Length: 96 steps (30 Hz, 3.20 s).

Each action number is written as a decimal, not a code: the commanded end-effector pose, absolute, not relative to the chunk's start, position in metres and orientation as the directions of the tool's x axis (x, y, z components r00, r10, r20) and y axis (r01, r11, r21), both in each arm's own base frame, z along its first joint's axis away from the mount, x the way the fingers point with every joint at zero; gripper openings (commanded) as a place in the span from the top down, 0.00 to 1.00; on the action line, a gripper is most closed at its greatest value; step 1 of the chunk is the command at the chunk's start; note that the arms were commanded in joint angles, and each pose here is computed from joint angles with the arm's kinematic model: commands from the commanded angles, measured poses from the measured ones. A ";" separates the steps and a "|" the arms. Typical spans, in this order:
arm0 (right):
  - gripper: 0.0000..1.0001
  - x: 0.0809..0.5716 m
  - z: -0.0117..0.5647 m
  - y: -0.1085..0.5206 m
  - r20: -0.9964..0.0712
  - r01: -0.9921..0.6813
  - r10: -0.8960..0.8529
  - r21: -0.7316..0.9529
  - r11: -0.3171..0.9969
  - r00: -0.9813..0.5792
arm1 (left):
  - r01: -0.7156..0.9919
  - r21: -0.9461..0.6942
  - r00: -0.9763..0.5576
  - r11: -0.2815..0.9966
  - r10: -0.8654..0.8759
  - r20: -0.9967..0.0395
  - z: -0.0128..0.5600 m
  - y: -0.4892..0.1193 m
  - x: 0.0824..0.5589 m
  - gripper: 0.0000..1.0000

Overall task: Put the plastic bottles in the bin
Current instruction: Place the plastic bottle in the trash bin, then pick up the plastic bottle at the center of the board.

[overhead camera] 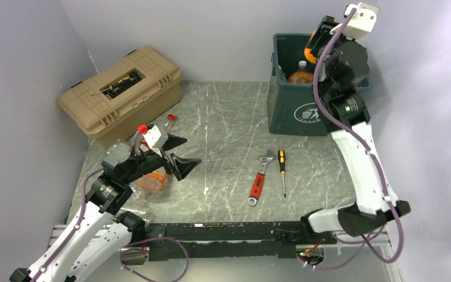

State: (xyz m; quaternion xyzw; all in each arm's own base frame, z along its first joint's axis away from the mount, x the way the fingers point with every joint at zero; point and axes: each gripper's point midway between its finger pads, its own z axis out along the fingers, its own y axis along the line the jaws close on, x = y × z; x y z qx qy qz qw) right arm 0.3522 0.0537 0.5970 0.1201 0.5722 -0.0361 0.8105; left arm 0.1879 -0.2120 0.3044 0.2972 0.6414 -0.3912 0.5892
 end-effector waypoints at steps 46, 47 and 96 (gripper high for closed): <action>0.04 0.435 0.547 0.005 -0.825 -0.061 0.425 0.435 0.898 0.371 | 0.521 -0.223 -0.158 0.824 -0.164 -0.974 0.307 -0.162 0.241 0.00; 0.05 0.422 0.560 0.030 -0.826 -0.119 0.419 0.405 0.906 0.378 | 0.483 -0.219 -0.161 0.848 -0.160 -0.974 0.304 -0.156 0.245 0.00; 0.13 0.230 0.223 0.243 -0.799 -0.524 0.426 0.601 0.604 -0.425 | -0.214 -0.203 -0.910 0.956 -0.270 -0.314 0.082 -0.077 0.247 0.17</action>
